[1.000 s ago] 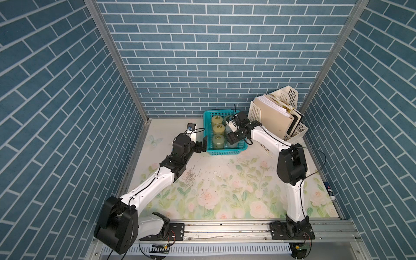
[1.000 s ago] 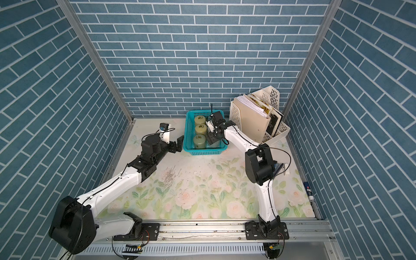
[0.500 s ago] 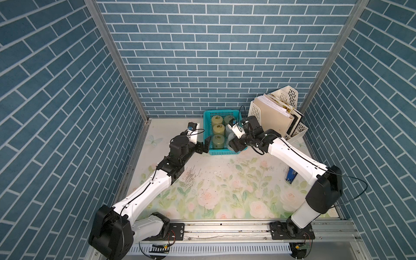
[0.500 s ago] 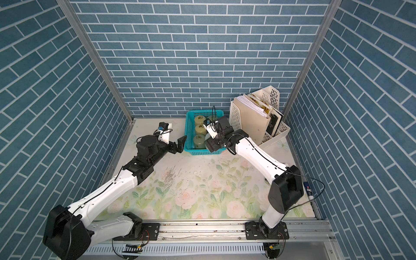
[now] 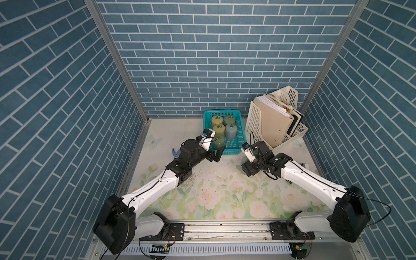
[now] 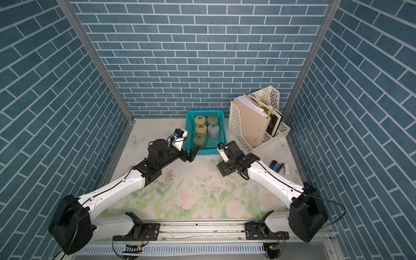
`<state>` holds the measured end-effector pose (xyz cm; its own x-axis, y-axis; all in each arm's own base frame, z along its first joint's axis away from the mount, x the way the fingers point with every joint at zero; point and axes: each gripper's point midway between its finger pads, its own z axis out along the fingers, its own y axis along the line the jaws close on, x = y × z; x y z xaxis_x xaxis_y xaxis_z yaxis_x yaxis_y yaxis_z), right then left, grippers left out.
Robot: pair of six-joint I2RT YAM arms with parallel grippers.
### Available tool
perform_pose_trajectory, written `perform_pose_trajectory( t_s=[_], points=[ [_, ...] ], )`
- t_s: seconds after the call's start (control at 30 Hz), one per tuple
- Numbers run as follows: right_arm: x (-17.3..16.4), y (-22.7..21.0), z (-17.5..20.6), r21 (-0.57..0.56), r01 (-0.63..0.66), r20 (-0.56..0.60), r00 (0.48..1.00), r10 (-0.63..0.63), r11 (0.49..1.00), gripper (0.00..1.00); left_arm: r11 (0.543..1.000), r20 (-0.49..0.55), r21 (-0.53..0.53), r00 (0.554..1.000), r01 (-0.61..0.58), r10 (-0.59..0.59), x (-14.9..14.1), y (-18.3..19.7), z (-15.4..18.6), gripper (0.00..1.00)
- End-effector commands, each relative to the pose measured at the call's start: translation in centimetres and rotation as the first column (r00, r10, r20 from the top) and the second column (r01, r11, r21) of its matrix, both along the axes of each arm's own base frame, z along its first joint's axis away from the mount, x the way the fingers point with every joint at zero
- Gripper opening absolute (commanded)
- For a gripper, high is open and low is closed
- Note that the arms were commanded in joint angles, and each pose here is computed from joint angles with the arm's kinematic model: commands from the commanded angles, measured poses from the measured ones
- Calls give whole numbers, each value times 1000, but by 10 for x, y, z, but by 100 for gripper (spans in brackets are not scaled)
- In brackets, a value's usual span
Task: Take the tea canister out of the basket
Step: Place the tea canister at the center of the board.
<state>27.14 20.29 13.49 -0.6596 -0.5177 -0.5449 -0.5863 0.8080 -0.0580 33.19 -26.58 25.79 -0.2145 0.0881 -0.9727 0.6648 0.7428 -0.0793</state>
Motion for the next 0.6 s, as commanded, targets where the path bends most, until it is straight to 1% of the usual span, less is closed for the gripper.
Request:
perform_pose_trajectory(
  t_s=[0.0, 0.17, 0.4, 0.57],
  points=[
    [17, -6, 19, 105, 139, 76, 986, -147, 985, 0, 1000, 3, 15, 1000, 16, -16, -7, -11, -9, 100],
    [19, -27, -2, 89, 218, 34, 975, -221, 972, 0, 998, -9, 31, 999, 45, -45, -20, -27, -22, 100],
    [23, -48, -16, 83, 289, 4, 957, -290, 954, 0, 996, -15, 35, 997, 83, -82, -31, -46, -31, 100],
    [25, -59, -23, 78, 317, -14, 948, -317, 945, 0, 996, -14, 39, 997, 80, -80, -33, -51, -37, 100]
  ],
)
